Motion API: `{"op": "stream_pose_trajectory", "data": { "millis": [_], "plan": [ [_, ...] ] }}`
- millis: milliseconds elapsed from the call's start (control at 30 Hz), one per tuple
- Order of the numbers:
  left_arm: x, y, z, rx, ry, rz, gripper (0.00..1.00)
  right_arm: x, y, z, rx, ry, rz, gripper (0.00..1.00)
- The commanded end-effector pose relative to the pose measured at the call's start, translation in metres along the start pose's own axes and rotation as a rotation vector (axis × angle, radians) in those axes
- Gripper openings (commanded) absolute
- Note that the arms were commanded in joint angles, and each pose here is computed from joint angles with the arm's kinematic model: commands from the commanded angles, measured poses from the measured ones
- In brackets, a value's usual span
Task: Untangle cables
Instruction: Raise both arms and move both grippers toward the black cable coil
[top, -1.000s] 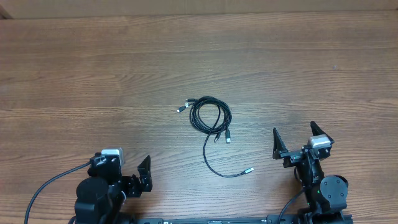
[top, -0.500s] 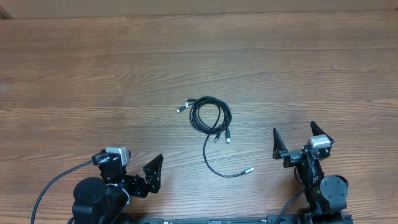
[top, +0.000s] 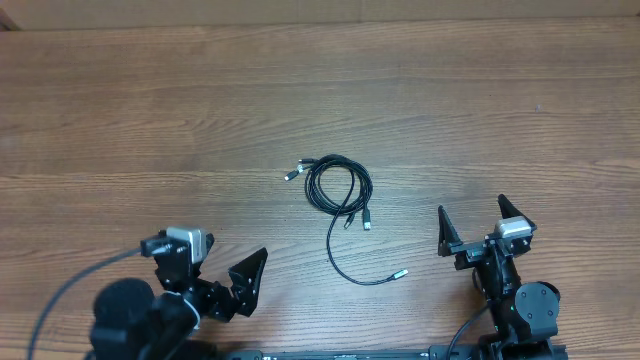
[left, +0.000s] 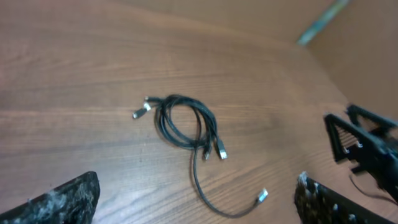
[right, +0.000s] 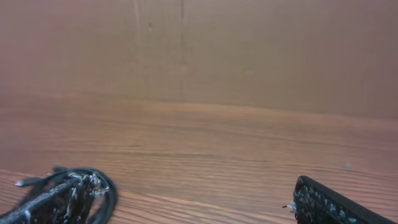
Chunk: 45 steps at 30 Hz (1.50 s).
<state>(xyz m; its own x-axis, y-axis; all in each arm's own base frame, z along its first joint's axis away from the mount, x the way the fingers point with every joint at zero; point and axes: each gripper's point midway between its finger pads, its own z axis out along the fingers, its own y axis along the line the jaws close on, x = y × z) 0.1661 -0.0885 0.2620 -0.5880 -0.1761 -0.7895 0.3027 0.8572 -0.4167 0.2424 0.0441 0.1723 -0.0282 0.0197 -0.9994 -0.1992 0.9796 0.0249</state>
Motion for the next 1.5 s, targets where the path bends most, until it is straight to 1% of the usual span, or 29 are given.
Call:
{"op": "stream_pose_trajectory", "data": {
  "millis": [0,67,200,333,467,533,667,700,733,767,800,967,1067,1100,1133,1200,1233,1267,1300,1467],
  "plan": [
    [-0.033,-0.023,-0.013,0.038,0.043,0.115,1.00,0.001,0.011,0.000,-0.066,-0.002,0.168,1.00],
    [-0.045,-0.032,-0.018,0.047,0.102,0.133,1.00,0.000,0.018,-0.001,-0.109,0.005,0.245,1.00],
    [-0.073,-0.050,-0.025,0.069,0.220,0.139,1.00,0.000,0.043,-0.006,-0.253,0.045,0.273,1.00],
    [-0.101,-0.063,-0.020,0.101,0.279,0.112,1.00,-0.010,0.045,-0.008,-0.248,0.093,0.379,1.00],
    [-0.124,-0.065,-0.004,0.122,0.274,0.108,0.99,-0.043,0.051,-0.014,-0.271,0.143,0.396,1.00],
    [-0.129,-0.062,0.007,0.119,0.280,0.091,1.00,-0.063,0.052,-0.015,-0.262,0.188,0.405,1.00],
    [-0.127,-0.054,0.027,0.105,0.329,0.032,1.00,-0.096,0.060,-0.013,-0.285,0.345,0.380,1.00],
    [-0.126,-0.051,0.031,0.103,0.343,0.026,0.80,-0.101,0.062,-0.012,-0.289,0.395,0.378,1.00],
    [-0.126,-0.049,0.036,0.098,0.355,0.020,0.43,-0.104,0.062,-0.011,-0.277,0.459,0.391,1.00],
    [-0.125,-0.046,0.041,0.093,0.369,0.013,0.18,-0.106,0.062,-0.009,-0.263,0.525,0.407,1.00],
    [-0.123,-0.044,0.046,0.090,0.385,0.004,0.04,-0.107,0.062,-0.007,-0.252,0.578,0.419,1.00],
    [-0.107,-0.029,0.072,0.073,0.487,-0.054,0.04,-0.100,0.063,0.002,-0.208,0.828,0.495,1.00],
    [-0.093,-0.019,0.089,0.062,0.557,-0.087,0.04,-0.089,0.067,0.010,-0.219,0.920,0.529,1.00],
    [-0.087,-0.016,0.095,0.059,0.583,-0.098,0.04,-0.083,0.071,0.013,-0.237,0.951,0.547,0.91],
    [-0.082,-0.014,0.100,0.056,0.607,-0.107,0.04,-0.079,0.074,0.015,-0.250,0.974,0.561,0.78],
    [-0.070,-0.009,0.111,0.052,0.653,-0.124,0.04,-0.068,0.076,0.021,-0.254,1.020,0.581,0.54],
    [-0.064,-0.007,0.117,0.053,0.674,-0.128,0.04,-0.063,0.075,0.024,-0.249,1.041,0.587,0.37],
    [-0.057,-0.005,0.125,0.055,0.690,-0.126,0.04,-0.057,0.075,0.028,-0.242,1.066,0.594,0.28],
    [-0.052,-0.004,0.132,0.059,0.700,-0.123,0.04,-0.052,0.075,0.030,-0.237,1.086,0.599,0.26],
    [-0.025,0.004,0.178,0.074,0.702,-0.123,0.04,-0.029,0.073,0.045,-0.218,1.156,0.617,0.28]
  ]
}}
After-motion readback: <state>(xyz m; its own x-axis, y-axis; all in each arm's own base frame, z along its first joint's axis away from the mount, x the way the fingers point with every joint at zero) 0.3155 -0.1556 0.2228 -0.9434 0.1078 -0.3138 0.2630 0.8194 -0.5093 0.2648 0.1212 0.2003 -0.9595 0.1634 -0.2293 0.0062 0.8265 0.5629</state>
